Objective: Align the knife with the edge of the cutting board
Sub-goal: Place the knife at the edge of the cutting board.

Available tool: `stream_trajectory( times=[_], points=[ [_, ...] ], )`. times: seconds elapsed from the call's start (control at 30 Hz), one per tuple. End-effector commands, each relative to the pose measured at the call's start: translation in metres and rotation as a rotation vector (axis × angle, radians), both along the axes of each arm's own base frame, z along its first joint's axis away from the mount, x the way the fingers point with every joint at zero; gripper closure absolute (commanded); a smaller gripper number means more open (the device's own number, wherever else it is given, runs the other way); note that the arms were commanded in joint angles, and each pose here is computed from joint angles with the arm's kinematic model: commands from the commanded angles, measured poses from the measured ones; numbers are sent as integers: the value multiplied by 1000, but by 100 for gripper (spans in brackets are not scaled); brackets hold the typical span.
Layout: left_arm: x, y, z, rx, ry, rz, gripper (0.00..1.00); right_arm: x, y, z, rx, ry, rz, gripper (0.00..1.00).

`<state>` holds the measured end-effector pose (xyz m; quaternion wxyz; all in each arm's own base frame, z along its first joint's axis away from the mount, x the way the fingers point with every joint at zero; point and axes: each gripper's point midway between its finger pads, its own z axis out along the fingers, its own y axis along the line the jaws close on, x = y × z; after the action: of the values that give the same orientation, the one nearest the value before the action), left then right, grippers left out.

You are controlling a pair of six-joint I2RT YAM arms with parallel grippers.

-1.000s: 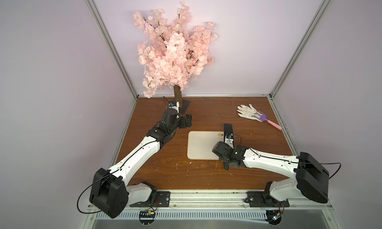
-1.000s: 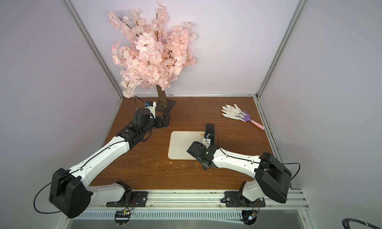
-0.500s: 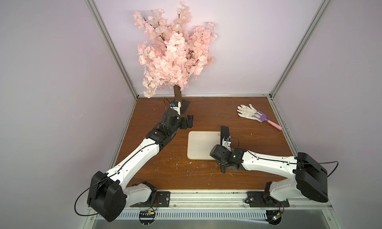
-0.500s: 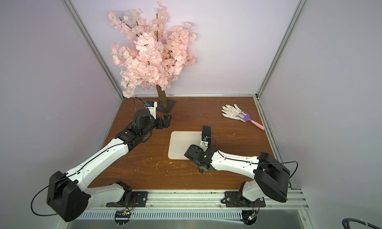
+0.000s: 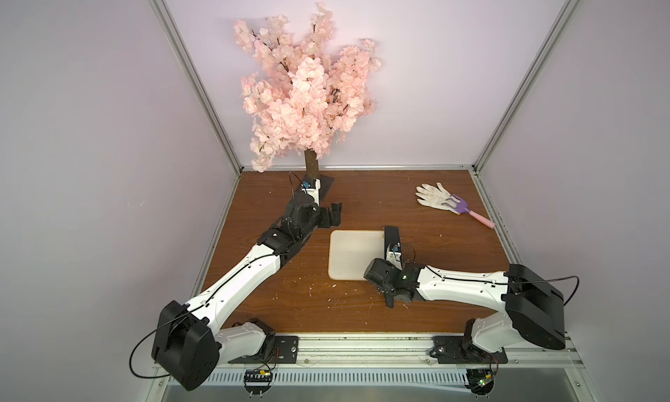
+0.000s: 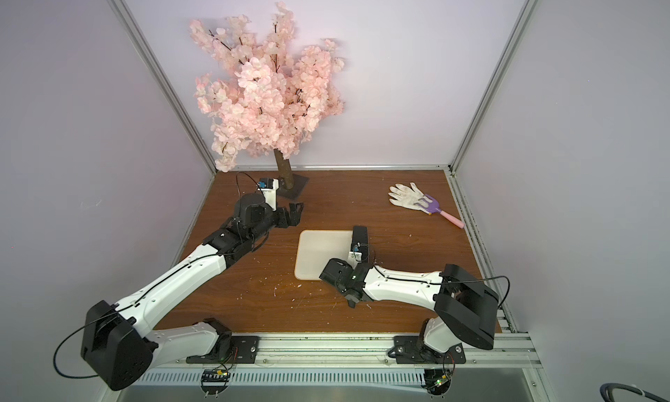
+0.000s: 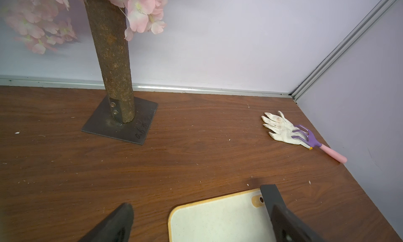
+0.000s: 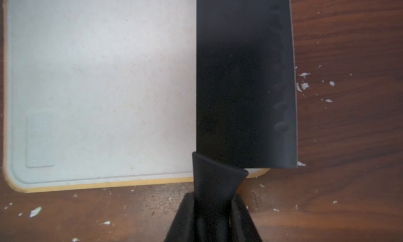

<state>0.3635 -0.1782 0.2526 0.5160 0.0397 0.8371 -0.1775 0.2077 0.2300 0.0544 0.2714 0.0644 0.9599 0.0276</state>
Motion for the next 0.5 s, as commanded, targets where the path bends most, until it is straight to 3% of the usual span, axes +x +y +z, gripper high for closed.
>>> stream_trajectory(
  times=[0.0,0.47],
  points=[
    [-2,0,7,2,-31,-1,0,5,6,7,12,-29,-16,100],
    [-2,0,7,4,-32,-1,1,3,12,1,18,-13,-2,100]
  ],
)
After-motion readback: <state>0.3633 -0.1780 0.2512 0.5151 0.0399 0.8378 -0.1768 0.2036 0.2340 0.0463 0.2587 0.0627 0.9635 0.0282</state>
